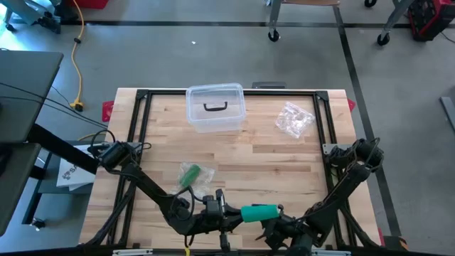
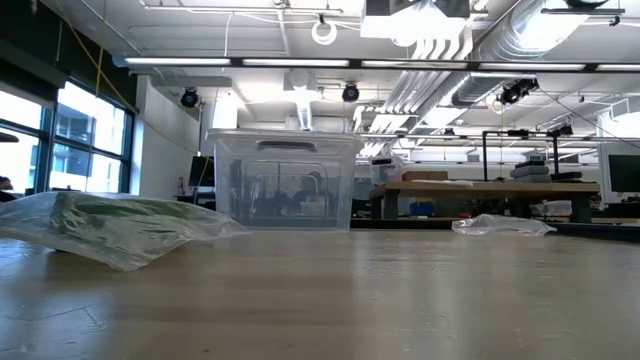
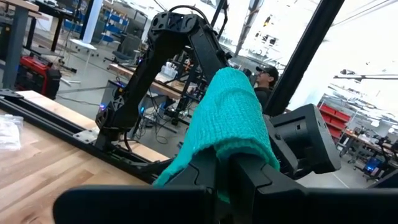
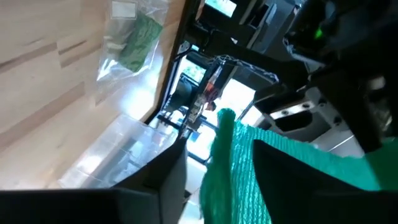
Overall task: Roll bandage
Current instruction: Roll the dark green bandage
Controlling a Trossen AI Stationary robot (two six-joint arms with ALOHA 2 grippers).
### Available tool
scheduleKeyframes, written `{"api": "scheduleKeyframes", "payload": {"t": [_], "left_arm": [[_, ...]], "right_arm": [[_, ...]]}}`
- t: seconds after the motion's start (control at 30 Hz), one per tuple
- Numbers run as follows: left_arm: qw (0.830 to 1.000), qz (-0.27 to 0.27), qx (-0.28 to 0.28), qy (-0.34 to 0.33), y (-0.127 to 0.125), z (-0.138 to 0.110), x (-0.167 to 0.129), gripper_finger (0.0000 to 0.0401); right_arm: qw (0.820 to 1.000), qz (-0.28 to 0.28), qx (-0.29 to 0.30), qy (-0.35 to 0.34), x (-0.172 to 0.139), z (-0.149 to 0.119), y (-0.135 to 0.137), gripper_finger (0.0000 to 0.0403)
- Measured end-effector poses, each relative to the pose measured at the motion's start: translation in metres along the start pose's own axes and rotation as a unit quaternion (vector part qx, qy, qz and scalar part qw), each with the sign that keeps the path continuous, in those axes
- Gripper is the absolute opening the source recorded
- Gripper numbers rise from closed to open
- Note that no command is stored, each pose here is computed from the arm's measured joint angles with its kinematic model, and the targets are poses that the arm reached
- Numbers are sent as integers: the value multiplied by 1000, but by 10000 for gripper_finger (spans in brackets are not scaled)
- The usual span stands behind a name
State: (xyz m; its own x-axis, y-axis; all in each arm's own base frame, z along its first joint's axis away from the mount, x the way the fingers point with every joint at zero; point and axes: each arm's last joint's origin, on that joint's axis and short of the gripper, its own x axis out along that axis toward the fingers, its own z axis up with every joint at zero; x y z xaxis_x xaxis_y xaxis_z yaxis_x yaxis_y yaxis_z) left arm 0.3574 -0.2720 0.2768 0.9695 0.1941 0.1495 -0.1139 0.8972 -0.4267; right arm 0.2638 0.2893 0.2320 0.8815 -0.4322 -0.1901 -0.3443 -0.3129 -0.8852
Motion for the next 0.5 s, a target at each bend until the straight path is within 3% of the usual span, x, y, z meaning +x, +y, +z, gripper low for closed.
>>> {"api": "scheduleKeyframes", "payload": {"t": [0.17,0.27,0.37,0.5], "left_arm": [[1000,6,8,1,-1,-1,-2,12],[998,39,44,-5,-3,0,-7,12],[994,72,81,-4,-5,8,-13,12],[989,88,121,18,-5,18,-17,12]], "right_arm": [[999,0,43,-2,0,0,0,69],[995,0,101,-6,-3,1,0,12],[979,12,201,-38,-8,4,1,12],[941,51,316,-114,-19,12,0,3]]}}
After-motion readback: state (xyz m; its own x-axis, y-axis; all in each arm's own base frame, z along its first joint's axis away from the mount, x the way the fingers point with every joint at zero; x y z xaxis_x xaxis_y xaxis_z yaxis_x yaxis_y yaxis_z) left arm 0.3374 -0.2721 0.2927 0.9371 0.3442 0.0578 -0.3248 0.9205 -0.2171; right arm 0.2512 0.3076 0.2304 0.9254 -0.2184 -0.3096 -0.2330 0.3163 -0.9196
